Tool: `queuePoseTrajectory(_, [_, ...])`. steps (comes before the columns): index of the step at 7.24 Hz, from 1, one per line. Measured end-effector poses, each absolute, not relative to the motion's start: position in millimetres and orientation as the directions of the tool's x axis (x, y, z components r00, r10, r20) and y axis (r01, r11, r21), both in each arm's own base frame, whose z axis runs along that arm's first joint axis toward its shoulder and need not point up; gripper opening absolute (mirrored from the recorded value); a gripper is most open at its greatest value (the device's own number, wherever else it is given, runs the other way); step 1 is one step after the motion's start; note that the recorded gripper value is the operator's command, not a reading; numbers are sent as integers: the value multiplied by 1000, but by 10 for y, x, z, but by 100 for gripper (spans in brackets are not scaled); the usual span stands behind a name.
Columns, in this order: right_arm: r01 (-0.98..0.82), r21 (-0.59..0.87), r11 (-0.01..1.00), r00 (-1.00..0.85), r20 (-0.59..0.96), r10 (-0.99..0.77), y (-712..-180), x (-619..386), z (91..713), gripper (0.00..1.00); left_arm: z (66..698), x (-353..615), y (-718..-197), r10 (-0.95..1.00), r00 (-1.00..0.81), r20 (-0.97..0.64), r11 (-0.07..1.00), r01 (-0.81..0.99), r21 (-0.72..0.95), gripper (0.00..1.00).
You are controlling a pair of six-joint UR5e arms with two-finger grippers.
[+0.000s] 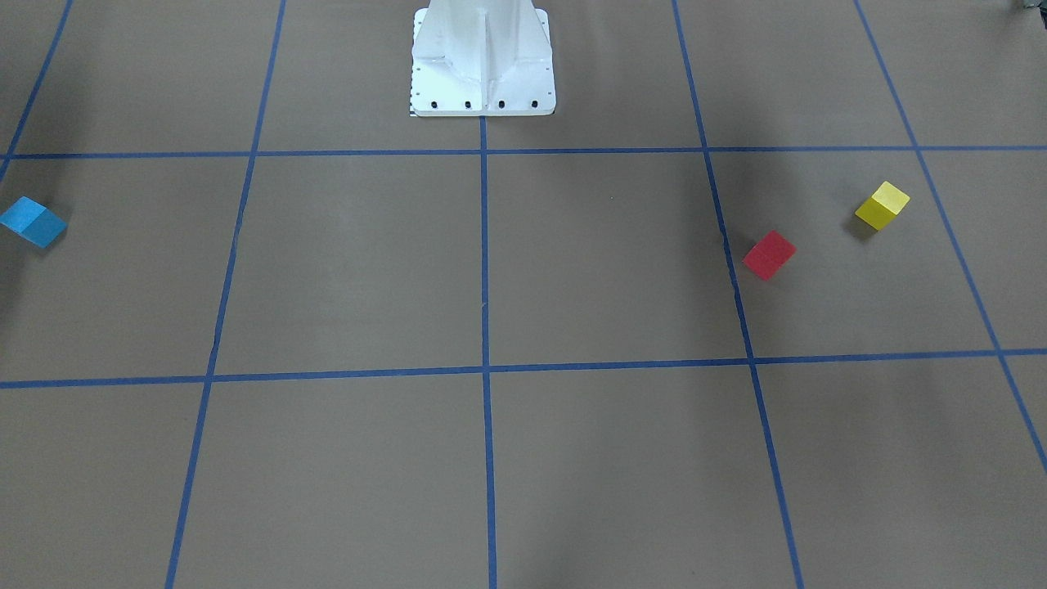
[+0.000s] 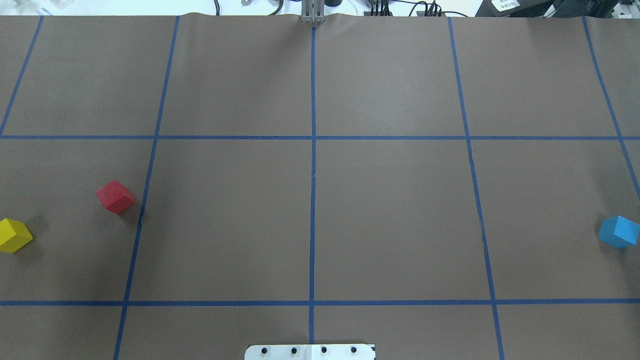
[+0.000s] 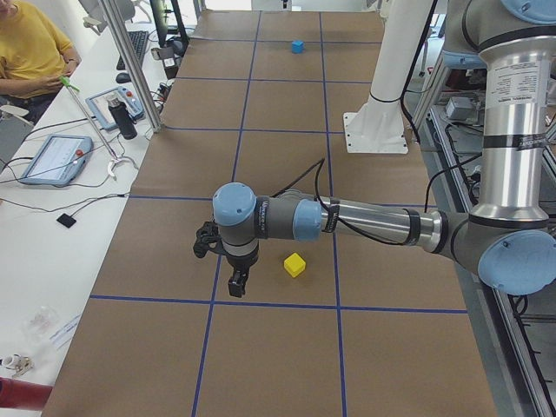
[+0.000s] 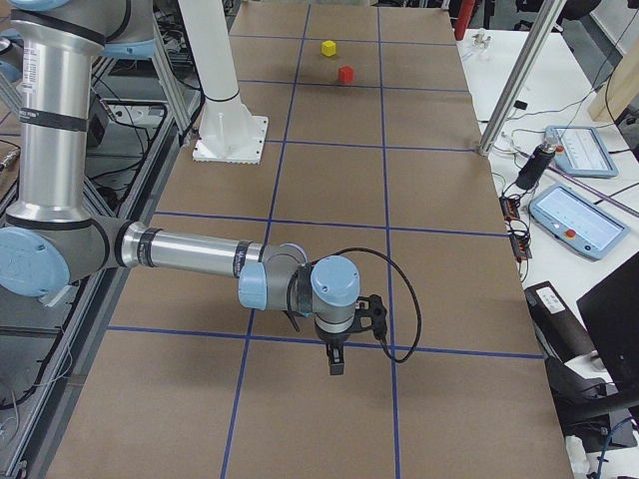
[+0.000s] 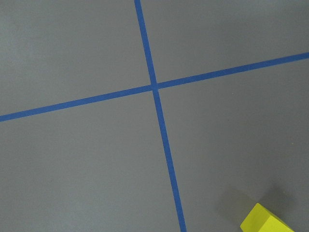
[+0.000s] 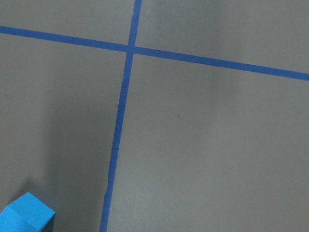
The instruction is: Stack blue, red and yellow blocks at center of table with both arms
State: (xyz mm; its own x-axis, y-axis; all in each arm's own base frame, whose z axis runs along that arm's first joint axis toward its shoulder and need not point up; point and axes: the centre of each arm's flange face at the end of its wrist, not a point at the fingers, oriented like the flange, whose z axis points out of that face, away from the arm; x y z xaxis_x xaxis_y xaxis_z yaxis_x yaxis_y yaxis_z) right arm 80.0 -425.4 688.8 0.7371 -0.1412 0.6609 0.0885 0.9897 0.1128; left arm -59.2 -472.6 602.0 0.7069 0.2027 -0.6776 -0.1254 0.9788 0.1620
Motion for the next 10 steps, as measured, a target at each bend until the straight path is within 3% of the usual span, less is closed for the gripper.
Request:
queuePoseTrajectory(7, [89,171,981,736,653,-180,-4339,800,6612,100,5572,-550,-4779,267,707,-655,959,-129,252,100])
queuePoseTrajectory(10, [86,232,969,736,641,-218,-4551,808,6307,100,5240,-553,-4895,413,709,-571,872,-127,473,100])
